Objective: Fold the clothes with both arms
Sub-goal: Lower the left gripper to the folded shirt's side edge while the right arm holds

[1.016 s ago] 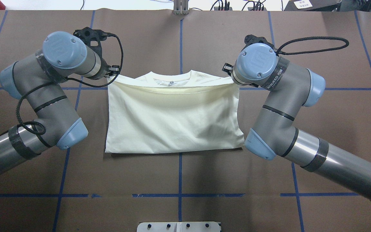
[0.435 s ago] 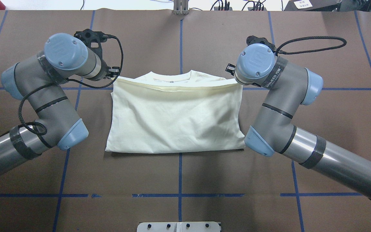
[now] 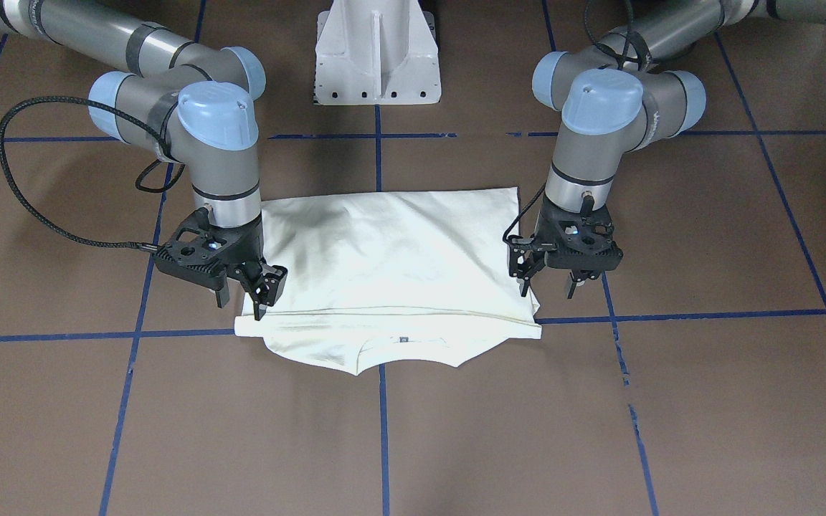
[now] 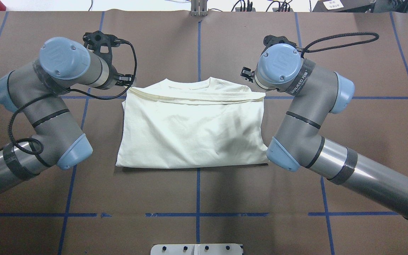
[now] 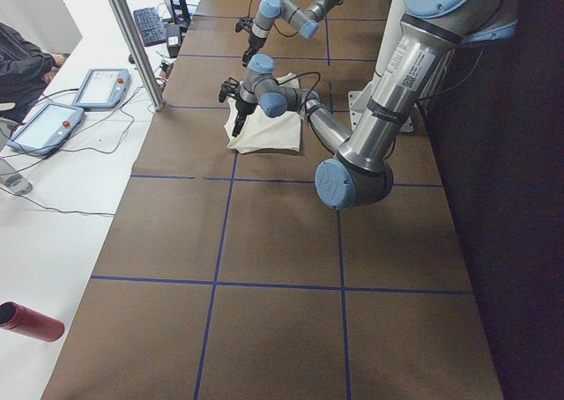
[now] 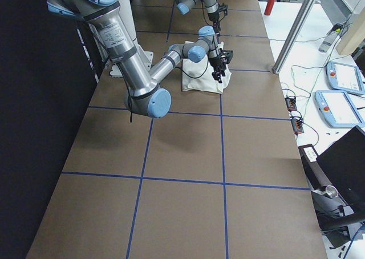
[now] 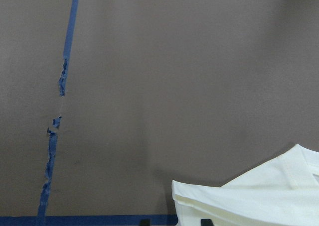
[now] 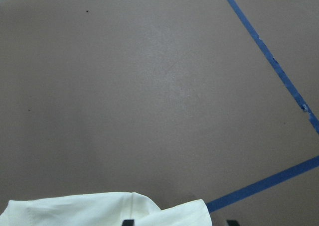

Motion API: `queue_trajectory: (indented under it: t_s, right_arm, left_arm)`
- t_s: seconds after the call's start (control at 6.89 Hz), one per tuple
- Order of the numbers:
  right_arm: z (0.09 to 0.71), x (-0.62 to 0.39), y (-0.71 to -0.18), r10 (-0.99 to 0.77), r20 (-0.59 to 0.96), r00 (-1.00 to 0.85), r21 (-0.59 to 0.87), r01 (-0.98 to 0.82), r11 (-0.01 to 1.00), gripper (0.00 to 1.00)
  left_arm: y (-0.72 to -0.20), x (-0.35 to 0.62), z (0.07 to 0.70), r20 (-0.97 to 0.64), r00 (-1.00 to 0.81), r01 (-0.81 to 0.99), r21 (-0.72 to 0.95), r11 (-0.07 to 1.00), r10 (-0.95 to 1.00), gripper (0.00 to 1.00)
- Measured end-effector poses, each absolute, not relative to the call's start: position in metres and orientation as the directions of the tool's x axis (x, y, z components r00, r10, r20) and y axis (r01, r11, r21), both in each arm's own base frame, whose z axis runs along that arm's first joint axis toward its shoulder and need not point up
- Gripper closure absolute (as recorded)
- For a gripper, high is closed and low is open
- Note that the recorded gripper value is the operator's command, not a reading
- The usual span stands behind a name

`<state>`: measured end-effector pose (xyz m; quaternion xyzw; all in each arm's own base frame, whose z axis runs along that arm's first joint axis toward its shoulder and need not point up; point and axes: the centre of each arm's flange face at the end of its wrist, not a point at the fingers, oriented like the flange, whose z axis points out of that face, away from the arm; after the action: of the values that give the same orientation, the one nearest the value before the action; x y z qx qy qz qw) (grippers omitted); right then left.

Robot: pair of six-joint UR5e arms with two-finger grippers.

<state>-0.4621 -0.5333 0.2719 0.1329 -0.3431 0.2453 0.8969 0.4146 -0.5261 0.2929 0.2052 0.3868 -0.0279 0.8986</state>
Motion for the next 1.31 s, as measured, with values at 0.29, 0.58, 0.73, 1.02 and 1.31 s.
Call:
queue_trajectory:
  t_s: [0.29,0.58,0.73,1.02,1.31]
  right_arm:
    - [0.258,-0.454,-0.526,0.314,0.705,0.636,0.08,-0.511,0.856,0.0]
    - [0.253,-0.451,-0.524,0.307,0.713,0.63,0.081,-0.509,0.857,0.0]
    - [0.253,-0.451,-0.524,0.306,0.714,0.63,0.081,-0.509,0.857,0.0]
    - [0.253,-0.451,-0.523,0.306,0.714,0.63,0.081,-0.508,0.858,0.0]
    - [0.253,-0.451,-0.523,0.306,0.714,0.63,0.081,-0.509,0.857,0.0]
  left_arm:
    - [-0.467,0.399,0.313,-0.749,0.647,0.188,0.339,0.922,0.144,0.12]
    - [-0.408,0.407,0.359,-0.811,0.573,0.208,0.284,0.936,0.119,0.35]
    - [-0.387,0.413,0.38,-0.829,0.549,0.219,0.264,0.939,0.105,0.35]
    - [-0.36,0.429,0.395,-0.856,0.509,0.218,0.224,0.95,0.085,0.36]
    - [-0.346,0.442,0.393,-0.873,0.48,0.206,0.205,0.957,0.083,0.41]
